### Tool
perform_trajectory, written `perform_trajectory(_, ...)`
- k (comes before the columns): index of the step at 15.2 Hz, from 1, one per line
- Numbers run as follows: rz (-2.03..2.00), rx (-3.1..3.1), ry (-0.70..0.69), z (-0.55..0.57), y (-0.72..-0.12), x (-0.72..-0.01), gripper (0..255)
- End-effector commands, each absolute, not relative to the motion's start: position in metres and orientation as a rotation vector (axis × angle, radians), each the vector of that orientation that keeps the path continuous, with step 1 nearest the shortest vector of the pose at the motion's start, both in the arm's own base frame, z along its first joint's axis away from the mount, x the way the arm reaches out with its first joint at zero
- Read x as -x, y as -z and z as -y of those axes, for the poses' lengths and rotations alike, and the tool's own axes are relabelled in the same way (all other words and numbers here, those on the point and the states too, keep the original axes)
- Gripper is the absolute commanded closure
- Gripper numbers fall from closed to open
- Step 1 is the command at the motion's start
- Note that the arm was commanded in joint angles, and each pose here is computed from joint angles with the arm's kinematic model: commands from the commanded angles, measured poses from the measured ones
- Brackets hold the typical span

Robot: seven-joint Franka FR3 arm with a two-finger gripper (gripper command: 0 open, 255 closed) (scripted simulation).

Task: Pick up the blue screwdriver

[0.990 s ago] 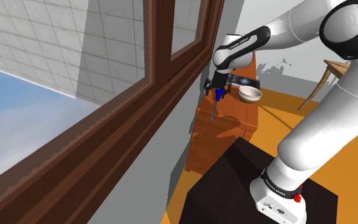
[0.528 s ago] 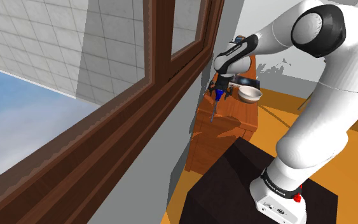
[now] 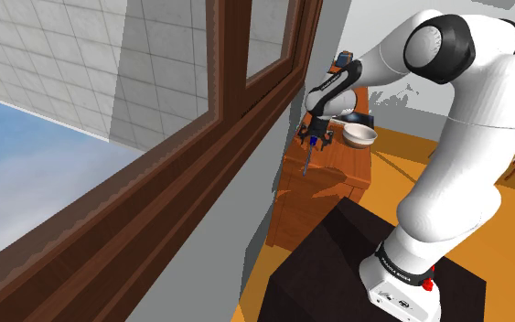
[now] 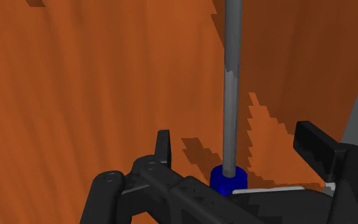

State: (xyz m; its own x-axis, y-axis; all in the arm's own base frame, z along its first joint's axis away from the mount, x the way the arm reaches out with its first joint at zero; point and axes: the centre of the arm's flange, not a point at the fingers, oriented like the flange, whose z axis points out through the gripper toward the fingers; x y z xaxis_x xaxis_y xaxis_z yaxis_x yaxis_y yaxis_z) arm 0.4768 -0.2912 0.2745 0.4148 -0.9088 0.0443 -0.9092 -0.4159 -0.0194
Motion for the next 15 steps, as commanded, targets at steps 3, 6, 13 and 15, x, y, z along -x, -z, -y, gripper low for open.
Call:
perform_trajectory(3, 1.694, -2.636, -0.076, 0.292, -0.267, -0.477, 255)
perform_trajectory(6, 1.694, -2.636, -0.076, 0.291, -0.267, -0.476, 255)
perform_trajectory(13, 1.694, -2.636, -0.076, 0.292, -0.272, -0.476, 255)
perform_trajectory(15, 1.694, -2.636, -0.076, 0.292, -0.283, -0.476, 255)
